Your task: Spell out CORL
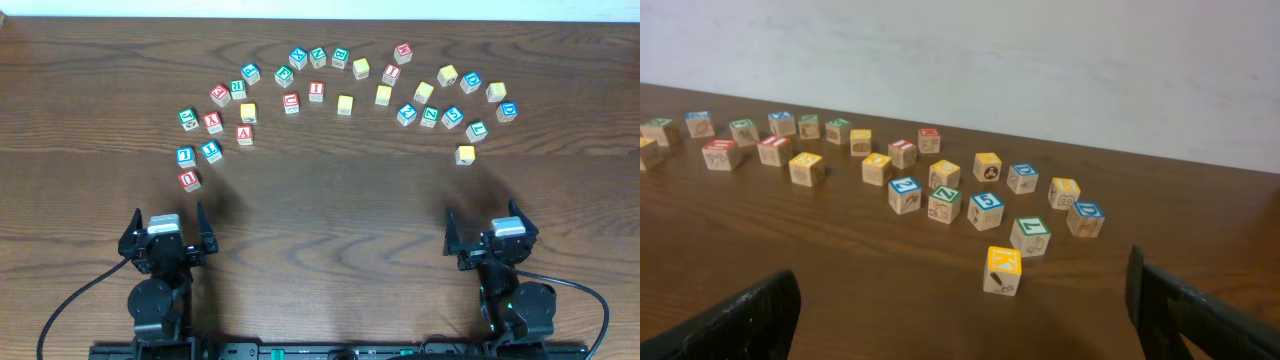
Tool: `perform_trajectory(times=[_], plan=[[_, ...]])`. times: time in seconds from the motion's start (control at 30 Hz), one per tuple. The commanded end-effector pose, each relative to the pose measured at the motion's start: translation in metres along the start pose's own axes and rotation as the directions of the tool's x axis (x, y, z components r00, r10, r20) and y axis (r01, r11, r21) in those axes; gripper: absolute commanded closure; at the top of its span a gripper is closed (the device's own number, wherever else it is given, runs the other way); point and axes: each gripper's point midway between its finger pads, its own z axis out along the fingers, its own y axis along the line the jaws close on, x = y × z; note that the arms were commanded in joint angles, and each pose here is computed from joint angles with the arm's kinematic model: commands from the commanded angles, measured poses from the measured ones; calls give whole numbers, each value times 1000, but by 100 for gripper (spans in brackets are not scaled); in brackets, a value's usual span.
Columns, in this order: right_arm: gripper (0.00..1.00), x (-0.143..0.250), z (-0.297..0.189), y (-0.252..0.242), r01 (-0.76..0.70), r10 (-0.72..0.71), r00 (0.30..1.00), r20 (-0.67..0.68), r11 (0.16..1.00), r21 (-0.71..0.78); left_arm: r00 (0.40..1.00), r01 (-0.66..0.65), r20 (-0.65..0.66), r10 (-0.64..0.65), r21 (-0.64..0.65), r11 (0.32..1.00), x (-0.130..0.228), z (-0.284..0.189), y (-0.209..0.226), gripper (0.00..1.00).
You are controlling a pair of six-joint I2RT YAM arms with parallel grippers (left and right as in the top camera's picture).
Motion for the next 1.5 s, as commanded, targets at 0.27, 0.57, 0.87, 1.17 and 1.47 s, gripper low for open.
perform_trajectory(times=[0.27,0.57,0.87,1.17,1.47], plan=[[1,1,0,-1,13,-13,1000,1,1000,3,987,162,17,-163,44,986,-3,2,-7,2],[1,1,0,-1,13,-13,1000,2,1000,3,984,173,-83,-160,190,967,-42,9,-32,3],[1,1,0,-1,13,-13,1000,1,1000,3,932,267,-339,-127,408,873,-81,53,-79,2],[1,1,0,-1,13,-13,1000,1,1000,3,824,356,-566,-24,484,799,-86,99,-119,2],[1,0,-2,-23,194,-193,981,-25,973,129,819,286,-545,181,661,693,-91,94,-198,2]])
